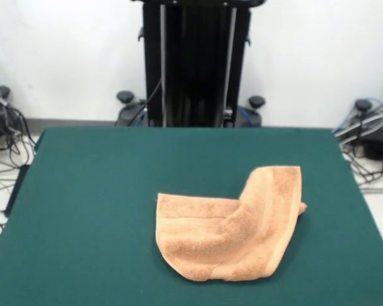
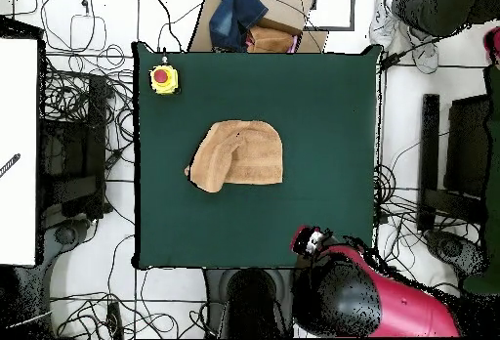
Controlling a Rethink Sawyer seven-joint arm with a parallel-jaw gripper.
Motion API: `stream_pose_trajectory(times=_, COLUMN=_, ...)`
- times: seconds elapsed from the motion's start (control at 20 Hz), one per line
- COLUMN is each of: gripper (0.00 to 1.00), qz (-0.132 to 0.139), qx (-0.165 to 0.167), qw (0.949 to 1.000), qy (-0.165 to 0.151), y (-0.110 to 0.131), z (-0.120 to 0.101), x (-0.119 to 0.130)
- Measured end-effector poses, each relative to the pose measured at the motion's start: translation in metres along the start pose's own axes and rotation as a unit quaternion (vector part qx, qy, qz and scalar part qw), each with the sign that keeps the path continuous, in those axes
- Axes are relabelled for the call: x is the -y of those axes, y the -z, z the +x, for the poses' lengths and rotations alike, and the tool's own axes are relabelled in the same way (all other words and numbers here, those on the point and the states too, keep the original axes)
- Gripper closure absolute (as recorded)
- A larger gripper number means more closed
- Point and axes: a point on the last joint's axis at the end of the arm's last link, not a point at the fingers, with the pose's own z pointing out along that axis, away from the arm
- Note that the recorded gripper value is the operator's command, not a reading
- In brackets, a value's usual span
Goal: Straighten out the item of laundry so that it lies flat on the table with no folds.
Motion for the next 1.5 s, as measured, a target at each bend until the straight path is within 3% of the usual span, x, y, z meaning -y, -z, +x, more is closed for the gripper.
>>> stream_pose_trajectory(times=0.1, gripper=0.00, qz=-0.003, qx=0.001, qw=0.9997, qy=0.023, y=-0.002, z=-0.007, x=0.011)
stream_pose_trajectory(times=0.35, gripper=0.00, qz=-0.014, qx=-0.003, qw=0.9991, qy=0.039, y=-0.020, z=-0.018, x=0.026)
stream_pose_trajectory(times=0.75, gripper=0.00, qz=-0.017, qx=0.023, qw=0.9956, qy=0.090, y=-0.079, z=-0.039, x=0.029)
stream_pose_trajectory(times=1.05, gripper=0.00, qz=-0.028, qx=0.056, qw=0.9894, qy=0.131, y=-0.118, z=-0.052, x=0.010)
stream_pose_trajectory(times=1.1, gripper=0.00, qz=-0.035, qx=0.071, qw=0.9864, qy=0.144, y=-0.134, z=-0.056, x=-0.002)
stream_pose_trajectory(times=1.5, gripper=0.00, qz=-0.046, qx=0.101, qw=0.9782, qy=0.176, y=-0.179, z=-0.056, x=-0.045)
